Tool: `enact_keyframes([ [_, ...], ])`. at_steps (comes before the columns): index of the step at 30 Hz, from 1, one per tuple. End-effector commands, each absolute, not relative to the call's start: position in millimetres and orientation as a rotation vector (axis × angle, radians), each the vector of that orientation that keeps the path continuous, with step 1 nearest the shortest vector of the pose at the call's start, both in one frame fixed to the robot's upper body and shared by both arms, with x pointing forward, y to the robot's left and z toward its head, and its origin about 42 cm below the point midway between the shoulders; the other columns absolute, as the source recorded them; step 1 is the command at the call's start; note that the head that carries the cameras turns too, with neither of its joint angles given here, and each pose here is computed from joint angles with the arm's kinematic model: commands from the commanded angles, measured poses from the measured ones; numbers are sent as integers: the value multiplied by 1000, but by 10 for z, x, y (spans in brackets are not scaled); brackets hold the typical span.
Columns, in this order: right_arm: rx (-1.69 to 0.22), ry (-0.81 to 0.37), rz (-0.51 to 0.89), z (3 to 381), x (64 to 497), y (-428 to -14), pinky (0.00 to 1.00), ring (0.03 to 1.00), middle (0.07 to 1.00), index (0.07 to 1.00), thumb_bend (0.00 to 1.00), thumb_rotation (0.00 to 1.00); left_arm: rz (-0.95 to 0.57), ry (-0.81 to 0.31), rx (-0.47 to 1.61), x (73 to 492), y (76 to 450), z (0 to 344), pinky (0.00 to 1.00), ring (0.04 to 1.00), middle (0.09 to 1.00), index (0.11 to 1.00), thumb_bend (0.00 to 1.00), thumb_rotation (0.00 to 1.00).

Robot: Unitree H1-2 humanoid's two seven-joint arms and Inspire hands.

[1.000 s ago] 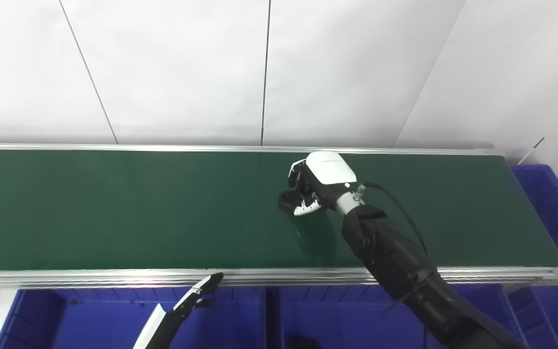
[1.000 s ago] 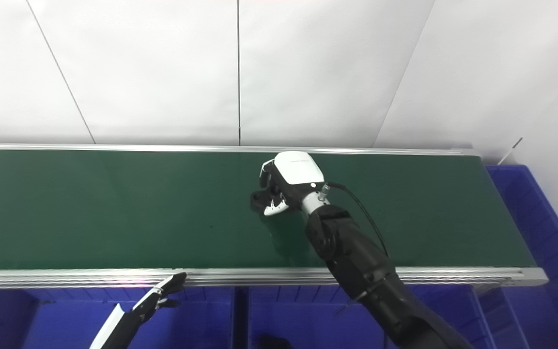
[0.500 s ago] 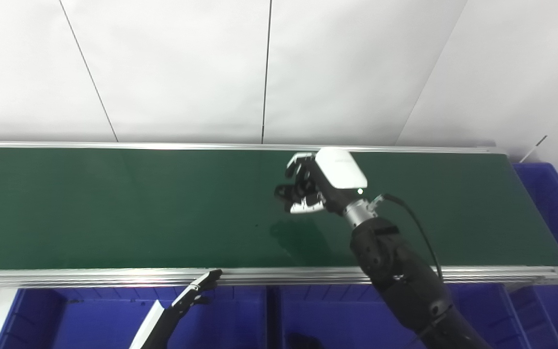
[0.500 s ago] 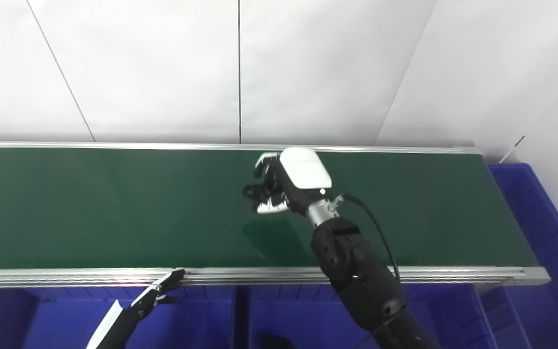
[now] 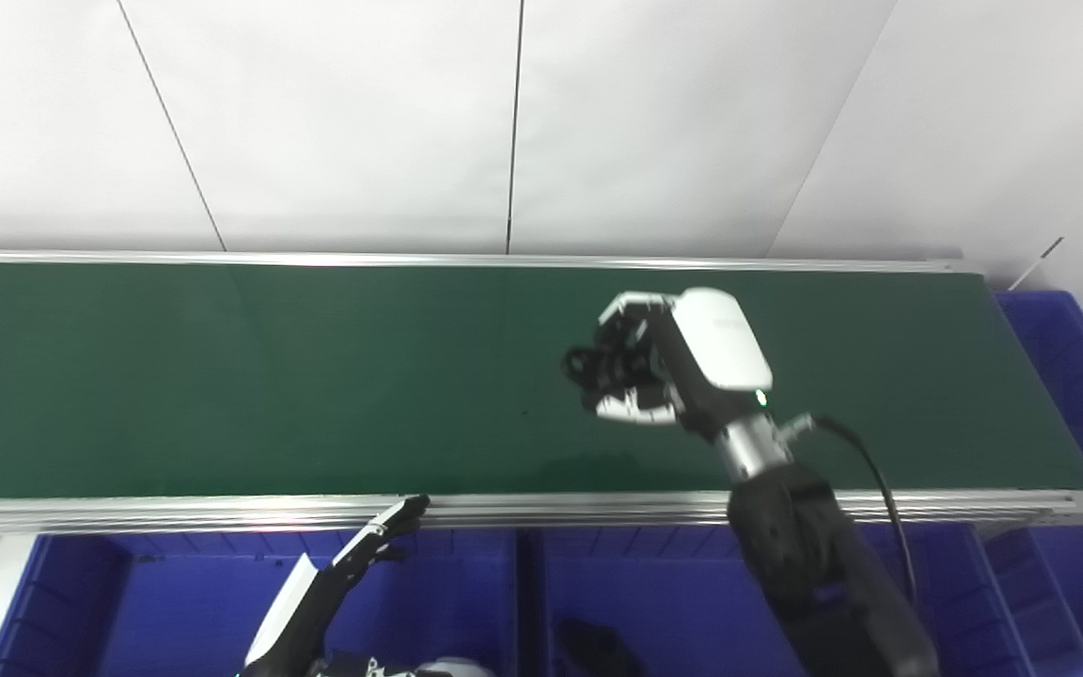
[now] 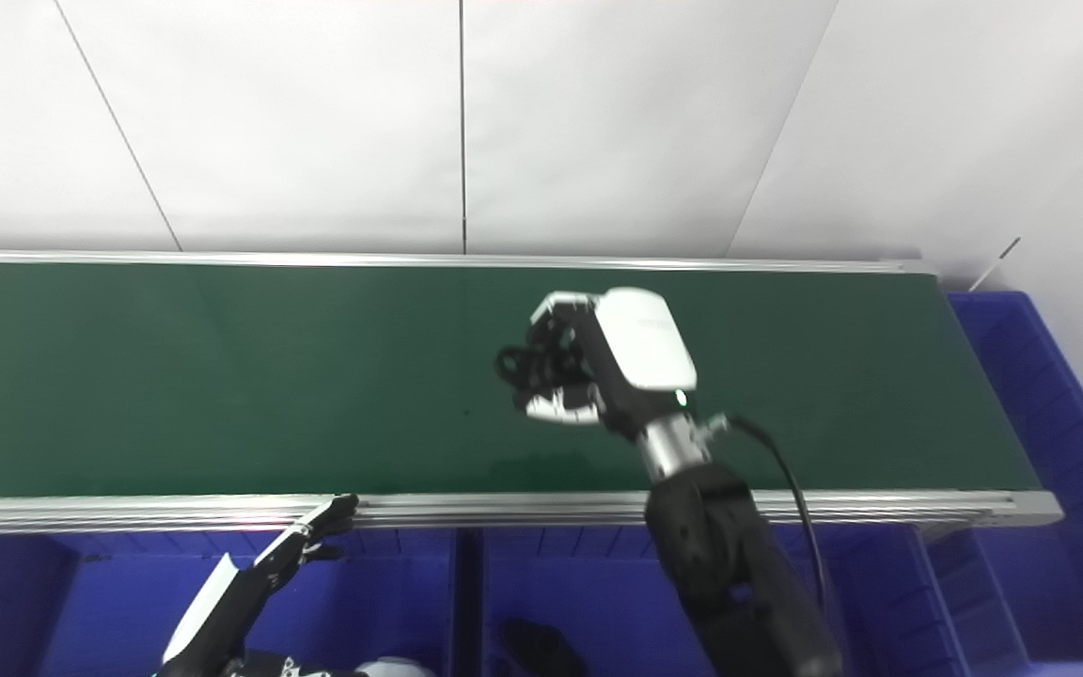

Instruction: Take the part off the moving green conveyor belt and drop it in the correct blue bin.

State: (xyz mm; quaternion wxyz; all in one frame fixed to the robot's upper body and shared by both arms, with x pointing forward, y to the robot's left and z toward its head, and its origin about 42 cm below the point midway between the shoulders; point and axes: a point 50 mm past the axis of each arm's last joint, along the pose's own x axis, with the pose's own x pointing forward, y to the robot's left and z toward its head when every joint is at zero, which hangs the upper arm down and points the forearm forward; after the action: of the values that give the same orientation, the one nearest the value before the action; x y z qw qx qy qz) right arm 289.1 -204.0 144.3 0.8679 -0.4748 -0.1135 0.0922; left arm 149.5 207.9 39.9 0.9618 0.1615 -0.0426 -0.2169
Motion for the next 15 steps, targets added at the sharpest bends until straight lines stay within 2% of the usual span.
enact_keyframes([
  [1, -982, -303, 209, 1564, 2742, -2085, 306, 367, 474, 557, 508, 0, -443, -157, 305, 1533, 2072, 526, 781, 878, 917, 897, 836, 261],
  [4, -988, -262, 238, 1451, 2501, -2145, 281, 349, 470, 554, 507, 0, -450, -162, 295, 1543, 2086, 553, 783, 879, 915, 897, 838, 274],
  [10, -985, -151, 278, 1289, 2205, -2186, 343, 373, 480, 550, 510, 0, -460, -175, 291, 1573, 2106, 620, 786, 874, 915, 897, 838, 266],
  [13, -992, -112, 309, 1229, 2128, -2181, 289, 353, 460, 551, 508, 0, -462, -181, 287, 1596, 2104, 654, 783, 869, 910, 896, 839, 269],
  [14, -994, -96, 317, 1209, 2107, -2178, 238, 375, 488, 509, 514, 0, -464, -181, 284, 1603, 2101, 661, 781, 870, 912, 896, 839, 263],
  [15, -1000, -71, 334, 1176, 2095, -2169, 232, 380, 495, 499, 515, 0, -465, -184, 282, 1615, 2094, 669, 779, 870, 912, 895, 842, 266],
])
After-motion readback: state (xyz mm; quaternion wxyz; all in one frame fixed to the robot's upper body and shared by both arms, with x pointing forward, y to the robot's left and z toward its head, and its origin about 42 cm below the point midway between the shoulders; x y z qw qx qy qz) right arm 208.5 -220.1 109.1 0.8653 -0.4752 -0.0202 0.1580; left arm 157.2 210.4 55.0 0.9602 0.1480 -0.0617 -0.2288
